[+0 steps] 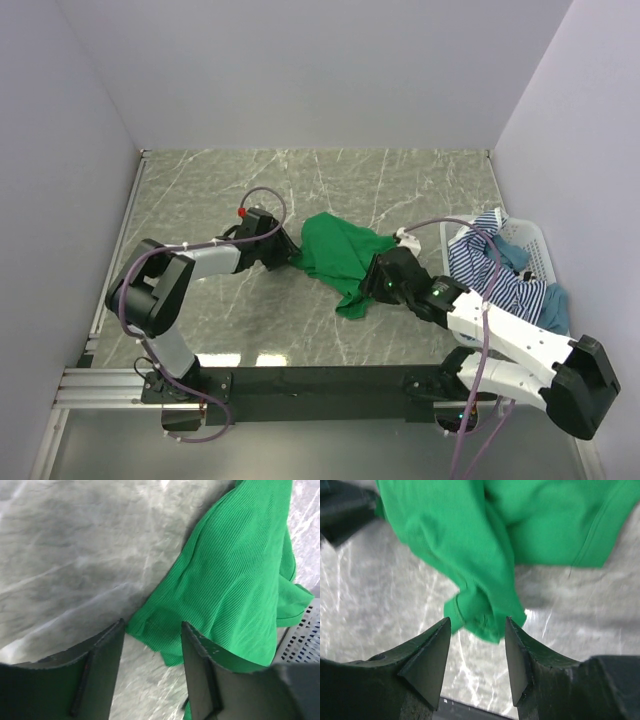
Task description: Fold and stack the tank tops
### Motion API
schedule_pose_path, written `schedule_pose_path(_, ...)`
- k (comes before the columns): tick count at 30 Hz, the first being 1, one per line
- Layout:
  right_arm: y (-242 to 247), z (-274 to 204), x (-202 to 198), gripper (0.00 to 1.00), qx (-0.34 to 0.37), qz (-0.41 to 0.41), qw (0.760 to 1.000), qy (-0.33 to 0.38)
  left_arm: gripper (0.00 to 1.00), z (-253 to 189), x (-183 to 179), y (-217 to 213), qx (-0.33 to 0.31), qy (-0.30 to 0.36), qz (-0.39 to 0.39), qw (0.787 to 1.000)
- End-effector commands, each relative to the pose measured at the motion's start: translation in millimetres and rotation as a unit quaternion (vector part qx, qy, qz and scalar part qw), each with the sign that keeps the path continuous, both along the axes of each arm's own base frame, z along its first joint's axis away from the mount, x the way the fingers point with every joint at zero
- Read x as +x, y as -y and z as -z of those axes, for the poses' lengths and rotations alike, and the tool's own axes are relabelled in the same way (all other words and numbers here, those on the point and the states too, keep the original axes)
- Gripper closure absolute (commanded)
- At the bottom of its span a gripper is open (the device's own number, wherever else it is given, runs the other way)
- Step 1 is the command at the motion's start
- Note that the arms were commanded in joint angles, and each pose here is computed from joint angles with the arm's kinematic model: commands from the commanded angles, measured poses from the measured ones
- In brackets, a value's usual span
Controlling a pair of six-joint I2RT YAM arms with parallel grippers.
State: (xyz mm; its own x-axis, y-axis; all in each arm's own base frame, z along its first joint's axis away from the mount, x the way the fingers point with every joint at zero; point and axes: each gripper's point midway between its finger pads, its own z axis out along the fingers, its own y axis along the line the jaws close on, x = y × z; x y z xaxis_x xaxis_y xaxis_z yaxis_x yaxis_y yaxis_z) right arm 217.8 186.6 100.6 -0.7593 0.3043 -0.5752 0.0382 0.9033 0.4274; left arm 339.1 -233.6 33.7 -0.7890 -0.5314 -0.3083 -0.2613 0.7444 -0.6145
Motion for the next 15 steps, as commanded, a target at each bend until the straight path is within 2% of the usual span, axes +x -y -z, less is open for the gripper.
schedule_pose_path(1, 6.6, 4.8, -16.2, 0.45, -0.010, 0.024, 1.000, -0.010, 0.45, 9.3, 3.8, 7.9, 0.003, 0.001, -0.004, 1.000)
schedule_pose_path(5, 5.6, 18.4, -34.0, 0.45, 0.006, 0.029, 0.999, -0.023, 0.58, 15.9, -0.1, 8.6, 0.011, -0.004, -0.007, 1.000)
schedule_pose_path(6, 5.5, 24.5, -37.8, 0.45, 0.002, 0.028, 0.999, -0.027, 0.66, 16.7, -0.3, 6.7, 0.015, -0.005, -0.010, 1.000)
schedule_pose_path(8, -1.0, 30.2, -44.0, 0.44, 0.005, 0.022, 0.999, -0.035, 0.77, 14.8, 1.3, 5.4, 0.019, -0.003, -0.013, 1.000)
schedule_pose_path(9, -3.1, 33.4, -45.7, 0.43, 0.004, 0.020, 0.999, -0.038, 0.89, 13.3, 1.1, 5.1, 0.021, -0.001, -0.013, 1.000)
schedule_pose_path(10, -6.9, 38.0, -45.7, 0.42, 0.002, 0.020, 0.999, -0.042, 0.97, 10.7, 2.7, 1.3, 0.028, 0.001, -0.021, 0.999)
schedule_pose_path(11, -12.1, 40.2, -48.7, 0.42, 0.000, 0.012, 0.999, -0.044, 0.99, 9.0, 3.3, -0.1, 0.030, 0.001, -0.026, 0.999)
schedule_pose_path(15, -23.6, 52.9, -50.5, 0.39, -0.007, 0.006, 0.999, -0.052, 0.99, -4.9, 5.2, -5.4, 0.035, 0.016, -0.038, 0.999)
